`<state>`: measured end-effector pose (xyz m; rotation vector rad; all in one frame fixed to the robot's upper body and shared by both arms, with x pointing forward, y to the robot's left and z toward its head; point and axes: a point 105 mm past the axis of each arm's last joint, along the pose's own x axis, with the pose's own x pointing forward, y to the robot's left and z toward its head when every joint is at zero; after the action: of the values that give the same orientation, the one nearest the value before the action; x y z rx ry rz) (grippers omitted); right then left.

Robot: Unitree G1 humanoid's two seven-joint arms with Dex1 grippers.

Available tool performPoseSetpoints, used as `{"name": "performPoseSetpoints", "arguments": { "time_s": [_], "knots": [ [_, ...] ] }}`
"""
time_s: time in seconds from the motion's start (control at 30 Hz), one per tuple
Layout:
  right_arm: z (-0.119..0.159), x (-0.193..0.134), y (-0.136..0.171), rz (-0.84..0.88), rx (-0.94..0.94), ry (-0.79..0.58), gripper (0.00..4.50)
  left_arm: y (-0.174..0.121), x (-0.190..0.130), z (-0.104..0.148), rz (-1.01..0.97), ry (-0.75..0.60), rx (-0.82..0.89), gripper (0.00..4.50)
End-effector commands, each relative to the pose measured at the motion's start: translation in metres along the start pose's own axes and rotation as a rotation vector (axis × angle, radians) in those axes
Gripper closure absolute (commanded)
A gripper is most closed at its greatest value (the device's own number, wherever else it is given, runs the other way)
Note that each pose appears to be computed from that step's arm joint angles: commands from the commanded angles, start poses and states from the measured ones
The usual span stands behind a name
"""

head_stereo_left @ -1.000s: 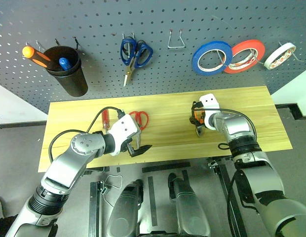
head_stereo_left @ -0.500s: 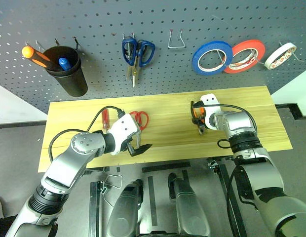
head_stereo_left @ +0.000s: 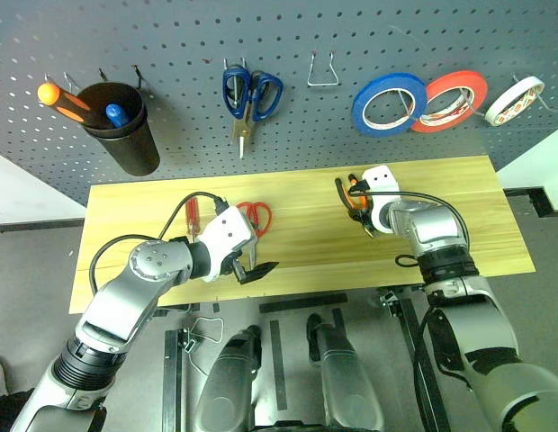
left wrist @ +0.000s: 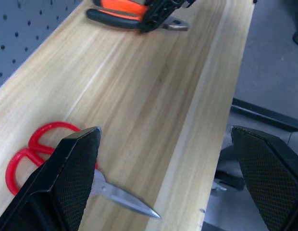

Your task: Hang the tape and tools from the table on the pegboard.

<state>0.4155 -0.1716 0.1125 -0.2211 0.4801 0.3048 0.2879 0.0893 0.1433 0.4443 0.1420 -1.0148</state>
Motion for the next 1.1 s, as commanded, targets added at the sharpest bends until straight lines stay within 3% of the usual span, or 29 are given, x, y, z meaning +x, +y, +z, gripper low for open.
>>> {"name": "performPoseSetpoints", "arguments": {
  "time_s": [0.03, 0.23, 0.33, 0.53, 0.83, 0.97, 1.1],
  "knots": [
    [0.036, -0.031, 0.004, 0.026, -0.033, -0.186, 2.35, -0.001, -0.004, 0.016, -0.013, -0.09, 0.04, 0.0],
    [0.042, -0.068, 0.016, 0.062, -0.044, -0.296, 2.35, -0.001, -0.002, 0.026, -0.027, -0.176, 0.061, 0.0],
    [0.037, -0.088, 0.021, 0.09, -0.06, -0.339, 2.35, -0.001, -0.006, 0.042, -0.024, -0.3, 0.075, 0.0],
    [0.038, -0.133, 0.043, 0.259, -0.124, -0.512, 2.35, 0.008, -0.015, 0.047, 0.024, -0.384, 0.086, 0.0],
    [0.105, -0.204, 0.07, 0.491, -0.093, -0.916, 2.35, 0.012, -0.019, 0.05, 0.058, -0.471, 0.045, 0.0],
    [0.148, -0.214, 0.068, 0.426, -0.07, -1.096, 2.35, 0.01, -0.018, 0.048, 0.069, -0.478, 0.034, 0.0],
    [0.184, -0.205, 0.072, 0.302, -0.04, -1.198, 2.35, 0.01, -0.015, 0.049, 0.074, -0.482, 0.029, 0.0]
  ]
}}
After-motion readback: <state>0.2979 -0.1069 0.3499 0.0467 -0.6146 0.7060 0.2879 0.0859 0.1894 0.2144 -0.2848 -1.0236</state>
